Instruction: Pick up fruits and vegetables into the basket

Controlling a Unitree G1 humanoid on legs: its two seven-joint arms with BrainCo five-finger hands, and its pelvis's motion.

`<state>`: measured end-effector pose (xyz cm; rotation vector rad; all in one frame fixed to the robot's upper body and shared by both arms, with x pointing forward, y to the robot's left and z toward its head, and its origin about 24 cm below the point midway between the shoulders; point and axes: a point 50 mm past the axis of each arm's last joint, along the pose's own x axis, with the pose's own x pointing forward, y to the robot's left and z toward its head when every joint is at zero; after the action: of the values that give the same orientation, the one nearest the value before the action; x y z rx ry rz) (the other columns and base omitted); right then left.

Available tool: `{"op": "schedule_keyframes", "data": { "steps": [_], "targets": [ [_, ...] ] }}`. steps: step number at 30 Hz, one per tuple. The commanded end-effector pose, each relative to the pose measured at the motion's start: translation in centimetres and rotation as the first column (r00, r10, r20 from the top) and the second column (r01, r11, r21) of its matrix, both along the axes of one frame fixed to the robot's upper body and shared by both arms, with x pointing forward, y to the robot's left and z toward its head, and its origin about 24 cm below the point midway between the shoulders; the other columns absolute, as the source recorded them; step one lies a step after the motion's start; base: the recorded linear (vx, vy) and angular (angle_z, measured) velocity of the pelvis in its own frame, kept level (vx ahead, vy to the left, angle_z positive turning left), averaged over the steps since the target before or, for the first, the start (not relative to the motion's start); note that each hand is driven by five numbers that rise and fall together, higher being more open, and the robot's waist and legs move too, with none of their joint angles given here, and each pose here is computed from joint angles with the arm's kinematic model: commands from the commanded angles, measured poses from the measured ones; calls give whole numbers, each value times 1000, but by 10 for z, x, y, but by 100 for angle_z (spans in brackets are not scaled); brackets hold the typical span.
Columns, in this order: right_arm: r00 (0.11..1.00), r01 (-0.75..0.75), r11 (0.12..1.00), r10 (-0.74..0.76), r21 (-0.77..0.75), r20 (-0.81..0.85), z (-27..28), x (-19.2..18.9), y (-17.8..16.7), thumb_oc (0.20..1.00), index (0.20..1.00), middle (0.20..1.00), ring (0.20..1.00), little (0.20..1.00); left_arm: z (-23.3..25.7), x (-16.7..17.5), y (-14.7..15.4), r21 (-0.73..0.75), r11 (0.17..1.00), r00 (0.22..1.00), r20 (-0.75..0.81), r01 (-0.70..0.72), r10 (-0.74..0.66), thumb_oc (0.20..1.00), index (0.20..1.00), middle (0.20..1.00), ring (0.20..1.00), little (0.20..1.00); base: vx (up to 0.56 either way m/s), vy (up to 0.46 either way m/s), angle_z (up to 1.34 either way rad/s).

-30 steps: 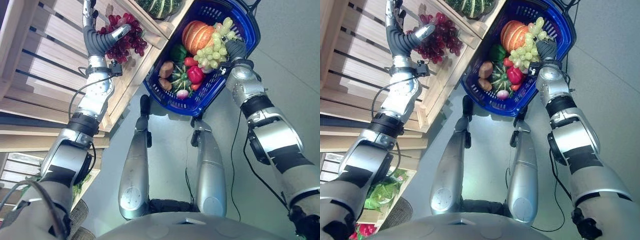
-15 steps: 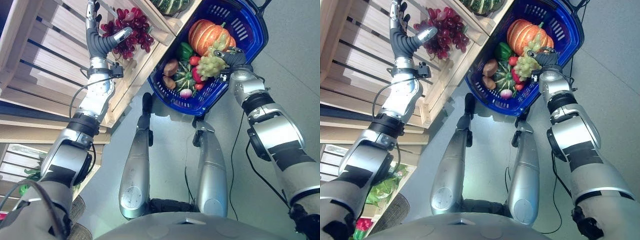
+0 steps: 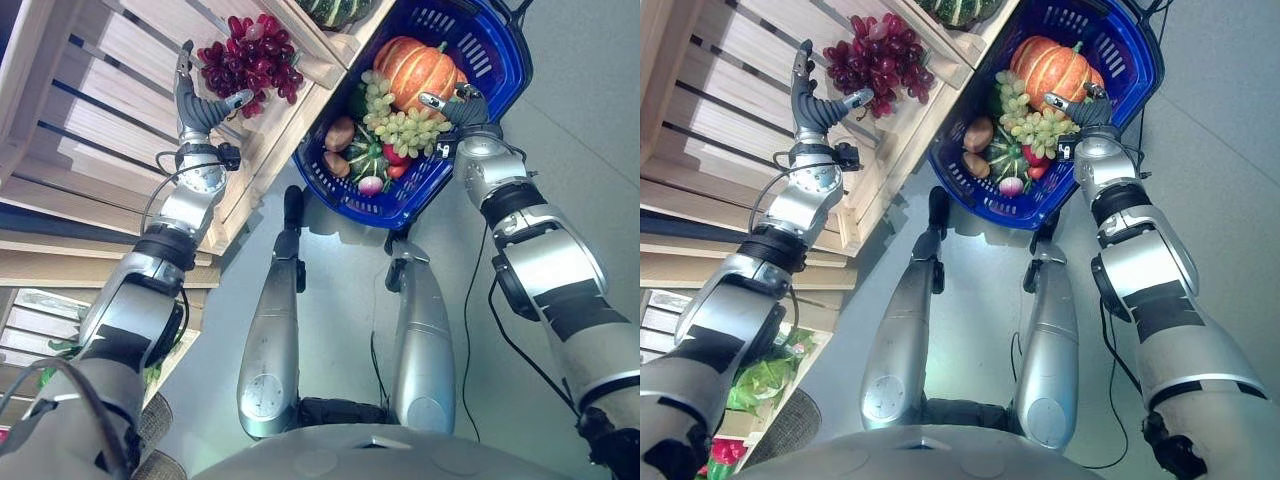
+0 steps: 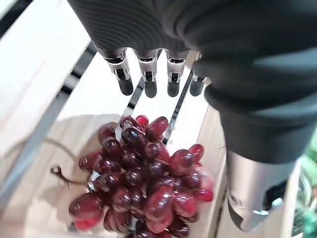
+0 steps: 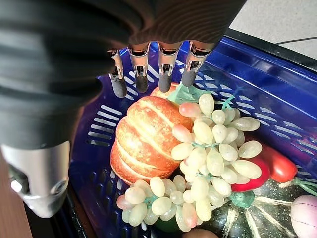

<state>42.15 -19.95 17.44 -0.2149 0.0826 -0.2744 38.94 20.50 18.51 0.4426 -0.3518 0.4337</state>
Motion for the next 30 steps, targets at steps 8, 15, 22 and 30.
{"op": "schedule_keyframes", "data": {
  "steps": [8, 15, 22, 30],
  "targets": [
    [973, -84, 996, 78, 18, 216, 23, -2, 11, 1000, 1000, 1000, 1000, 1000, 45, 7, 27, 303, 893, 942, 139, -333, 304, 1000, 1000, 1000, 1000, 1000, 0, 37, -6],
    [870, -361, 909, 247, 210, 426, 14, -23, 45, 1000, 1000, 1000, 1000, 1000, 41, 4, 36, 429, 779, 889, 203, -457, 410, 1000, 1000, 1000, 1000, 1000, 1, 6, -1],
    [869, -305, 899, 128, 315, 478, -18, -42, 13, 1000, 1000, 1000, 1000, 1000, 23, 2, 52, 547, 691, 866, 141, -472, 479, 1000, 1000, 1000, 1000, 1000, 5, 36, -4],
    [862, -281, 892, 73, 353, 501, -22, -46, -7, 1000, 1000, 1000, 1000, 1000, 2, 3, 68, 583, 723, 861, -75, -371, 502, 1000, 1000, 1000, 1000, 1000, 4, 5, -10]
  ]
}}
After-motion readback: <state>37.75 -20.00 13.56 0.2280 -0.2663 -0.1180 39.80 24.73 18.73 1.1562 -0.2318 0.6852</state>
